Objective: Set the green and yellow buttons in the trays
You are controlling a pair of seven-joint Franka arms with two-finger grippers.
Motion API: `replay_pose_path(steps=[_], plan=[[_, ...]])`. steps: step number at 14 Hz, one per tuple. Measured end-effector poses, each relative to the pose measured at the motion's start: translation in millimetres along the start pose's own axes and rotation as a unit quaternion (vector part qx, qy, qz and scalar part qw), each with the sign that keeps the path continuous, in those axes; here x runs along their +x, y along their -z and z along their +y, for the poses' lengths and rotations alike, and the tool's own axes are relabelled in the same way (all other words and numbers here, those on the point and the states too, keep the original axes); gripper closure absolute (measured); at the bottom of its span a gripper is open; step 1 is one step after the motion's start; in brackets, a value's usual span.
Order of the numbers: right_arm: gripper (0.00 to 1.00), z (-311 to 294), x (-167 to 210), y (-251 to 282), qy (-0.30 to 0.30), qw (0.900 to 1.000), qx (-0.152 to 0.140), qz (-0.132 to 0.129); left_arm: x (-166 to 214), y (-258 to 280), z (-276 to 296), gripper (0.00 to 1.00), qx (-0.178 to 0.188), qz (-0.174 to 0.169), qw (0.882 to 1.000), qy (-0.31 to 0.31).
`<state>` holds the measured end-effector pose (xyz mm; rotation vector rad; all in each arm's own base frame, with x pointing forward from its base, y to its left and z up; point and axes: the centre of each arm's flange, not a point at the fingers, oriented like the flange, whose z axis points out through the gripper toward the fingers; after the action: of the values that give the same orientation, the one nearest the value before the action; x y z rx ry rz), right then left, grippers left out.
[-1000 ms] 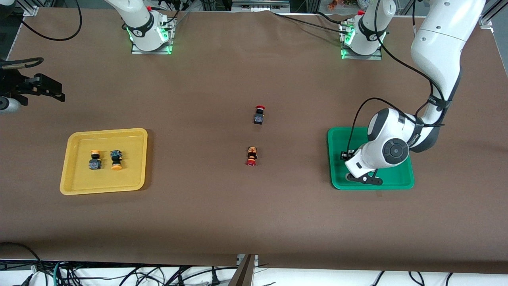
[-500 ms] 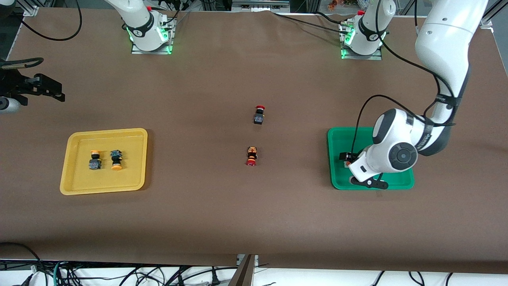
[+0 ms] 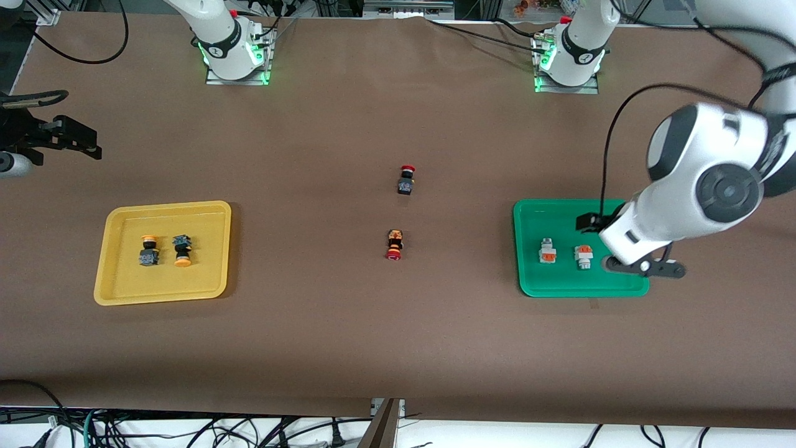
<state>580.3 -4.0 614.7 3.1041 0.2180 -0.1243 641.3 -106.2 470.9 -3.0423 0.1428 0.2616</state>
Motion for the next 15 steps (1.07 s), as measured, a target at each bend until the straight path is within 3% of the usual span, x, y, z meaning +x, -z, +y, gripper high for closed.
replay_pose_path(steps=[5, 11, 15], plan=[[0.00, -1, 0, 0, 0.001, 1.000, 0.000, 0.000, -43, 65, -13, 0.00, -0.035, 0.017, 0.999, 0.016], [0.00, 1, 1, -2, 0.000, 1.000, 0.000, -0.002, -70, 99, -14, 0.00, -0.031, 0.032, 0.999, 0.019], [0.00, 1, 2, -3, -0.001, 1.000, 0.000, -0.003, -84, 92, -46, 0.00, -0.025, 0.019, 0.999, 0.038]])
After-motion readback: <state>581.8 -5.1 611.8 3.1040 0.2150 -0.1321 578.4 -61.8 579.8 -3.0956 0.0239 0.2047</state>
